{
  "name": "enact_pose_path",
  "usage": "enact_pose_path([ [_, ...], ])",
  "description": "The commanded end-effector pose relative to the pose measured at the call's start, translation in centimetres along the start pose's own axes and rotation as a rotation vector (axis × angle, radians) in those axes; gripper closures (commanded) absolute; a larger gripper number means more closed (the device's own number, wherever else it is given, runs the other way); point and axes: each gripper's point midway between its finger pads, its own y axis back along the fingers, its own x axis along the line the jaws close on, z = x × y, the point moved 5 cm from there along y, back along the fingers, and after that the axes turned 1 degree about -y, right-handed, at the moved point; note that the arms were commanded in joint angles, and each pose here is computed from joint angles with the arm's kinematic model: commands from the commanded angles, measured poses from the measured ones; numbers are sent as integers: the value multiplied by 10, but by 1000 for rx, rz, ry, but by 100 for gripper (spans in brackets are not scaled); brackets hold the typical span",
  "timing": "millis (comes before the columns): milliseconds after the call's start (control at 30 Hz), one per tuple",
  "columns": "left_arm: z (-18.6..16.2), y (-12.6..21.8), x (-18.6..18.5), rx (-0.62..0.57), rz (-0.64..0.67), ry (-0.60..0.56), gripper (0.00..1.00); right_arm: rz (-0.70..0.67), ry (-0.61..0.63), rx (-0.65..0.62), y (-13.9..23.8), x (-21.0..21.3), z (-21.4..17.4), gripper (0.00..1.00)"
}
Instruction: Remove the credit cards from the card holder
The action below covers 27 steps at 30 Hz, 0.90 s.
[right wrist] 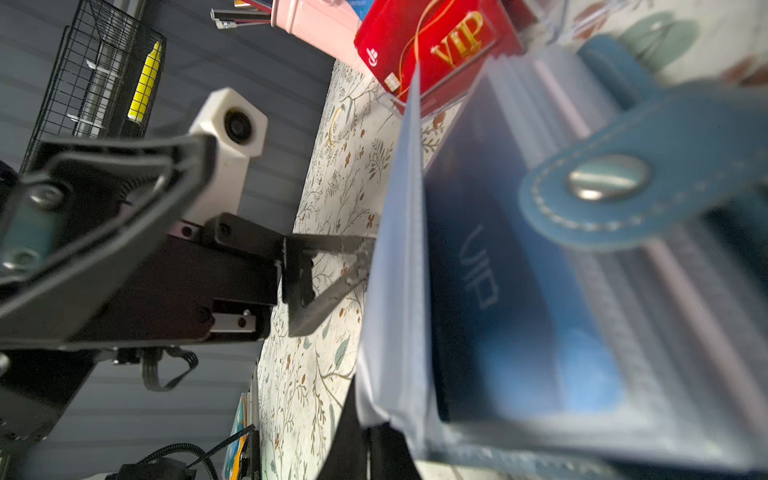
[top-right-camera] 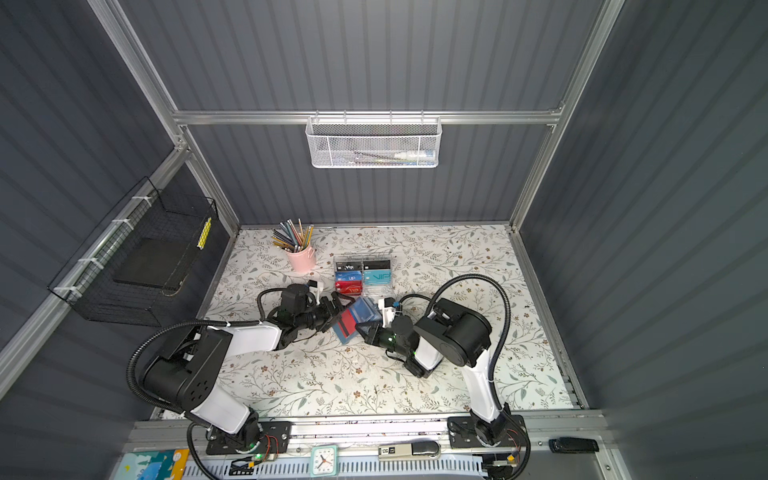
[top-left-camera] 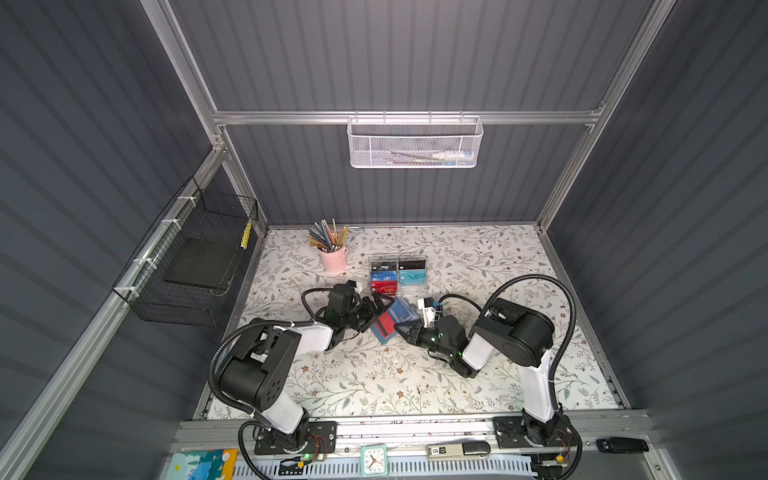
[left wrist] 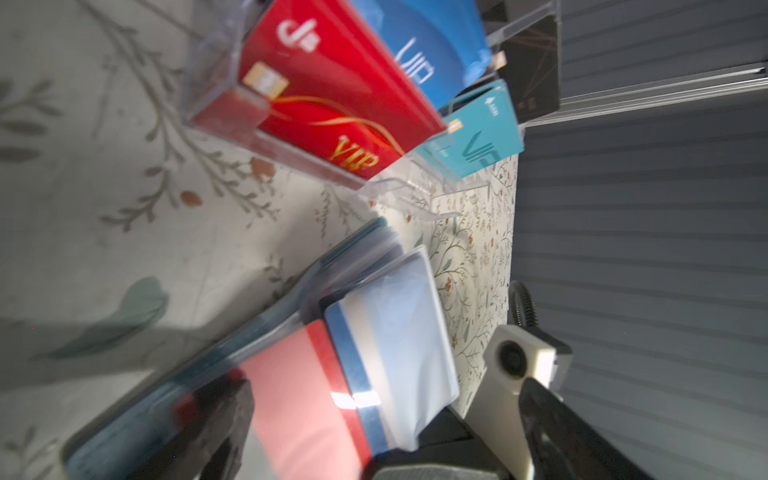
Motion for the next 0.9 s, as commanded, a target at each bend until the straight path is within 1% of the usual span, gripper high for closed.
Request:
enact_pose_path([
  [0,-9,-1,13,25,14,4,0,-5,22,-26,4,0,3,98],
  [133,-13,-2,22,36,33,11,0,-3,24,-32,5,2,5,100],
  [333,-17,-5,31,43,46,21,0,3,30,-35,6,6,7,100],
  [500,-17,-2,34,42,64,18,0,15,70,19,3,12,4,100],
  [633,-16,0,34,41,69,12,0,11,76,40,2,10,2,100],
  [867,-20,-1,40,52,78,18,0,28,69,17,6,11,5,100],
])
